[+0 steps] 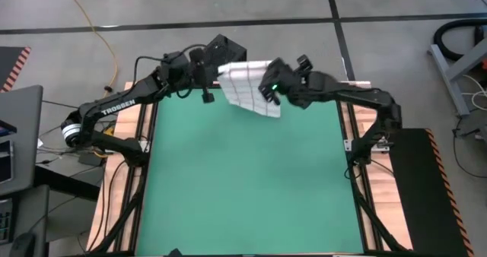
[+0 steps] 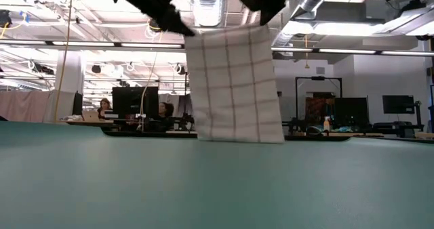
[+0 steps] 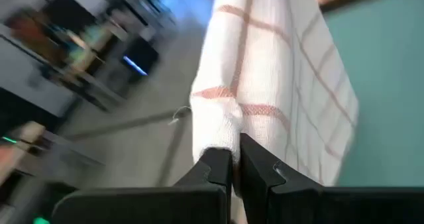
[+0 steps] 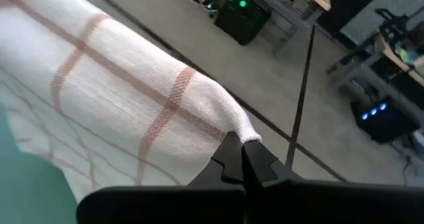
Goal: Roll towel into tight, uniform cylinder
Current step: Roll the white patterned towel
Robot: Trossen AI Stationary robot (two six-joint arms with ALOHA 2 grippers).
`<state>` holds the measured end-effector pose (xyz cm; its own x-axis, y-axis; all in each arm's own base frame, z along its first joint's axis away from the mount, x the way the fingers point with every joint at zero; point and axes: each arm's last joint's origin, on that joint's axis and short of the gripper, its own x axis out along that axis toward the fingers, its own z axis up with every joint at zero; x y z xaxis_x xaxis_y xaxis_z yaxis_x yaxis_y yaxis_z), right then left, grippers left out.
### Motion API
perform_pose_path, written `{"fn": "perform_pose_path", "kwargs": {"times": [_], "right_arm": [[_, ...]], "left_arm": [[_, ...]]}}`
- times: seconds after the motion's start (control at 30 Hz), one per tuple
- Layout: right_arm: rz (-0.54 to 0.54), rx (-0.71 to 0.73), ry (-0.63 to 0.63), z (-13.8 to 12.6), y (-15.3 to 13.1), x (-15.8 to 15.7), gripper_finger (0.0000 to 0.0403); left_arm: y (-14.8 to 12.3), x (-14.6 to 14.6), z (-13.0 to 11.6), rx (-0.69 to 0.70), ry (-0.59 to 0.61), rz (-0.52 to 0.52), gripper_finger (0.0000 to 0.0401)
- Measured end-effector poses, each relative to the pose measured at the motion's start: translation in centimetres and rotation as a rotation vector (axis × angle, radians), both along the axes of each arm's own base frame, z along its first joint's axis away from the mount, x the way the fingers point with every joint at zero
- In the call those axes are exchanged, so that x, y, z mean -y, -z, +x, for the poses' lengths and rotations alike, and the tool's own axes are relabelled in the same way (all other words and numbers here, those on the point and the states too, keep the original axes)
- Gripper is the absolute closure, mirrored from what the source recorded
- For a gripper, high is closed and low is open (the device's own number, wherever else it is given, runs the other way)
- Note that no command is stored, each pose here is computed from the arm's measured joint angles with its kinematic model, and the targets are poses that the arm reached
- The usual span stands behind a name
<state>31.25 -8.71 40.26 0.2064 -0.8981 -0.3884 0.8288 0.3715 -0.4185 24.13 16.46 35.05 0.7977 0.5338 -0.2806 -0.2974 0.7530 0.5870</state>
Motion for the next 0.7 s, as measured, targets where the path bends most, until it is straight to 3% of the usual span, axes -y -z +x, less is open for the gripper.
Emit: {"fn": "perform_pose_path", "kwargs": {"times": [0.13,0.3,0.43,0.7], "right_arm": [[0.006,-0.054,-0.014,1.6,1.6,-0.2,0.0402],[-0.028,-0.021,0.038,1.3,0.9,2.0,0.0402],[-0.031,-0.007,0.002,0.7,-0.1,4.8,0.0402],[-0.096,0.054,-0.033,0.7,-0.9,9.4,0.0402]], "left_arm": [[1.1,0.4,-0.2,-0.081,-0.013,-0.018,0.04],[-0.8,0.1,-1.0,-0.047,-0.057,0.147,0.0401],[-1.4,-1.3,-1.3,-0.016,-0.084,0.255,0.0401],[-0.6,-5.2,-0.5,-0.066,-0.139,0.422,0.0401]]}}
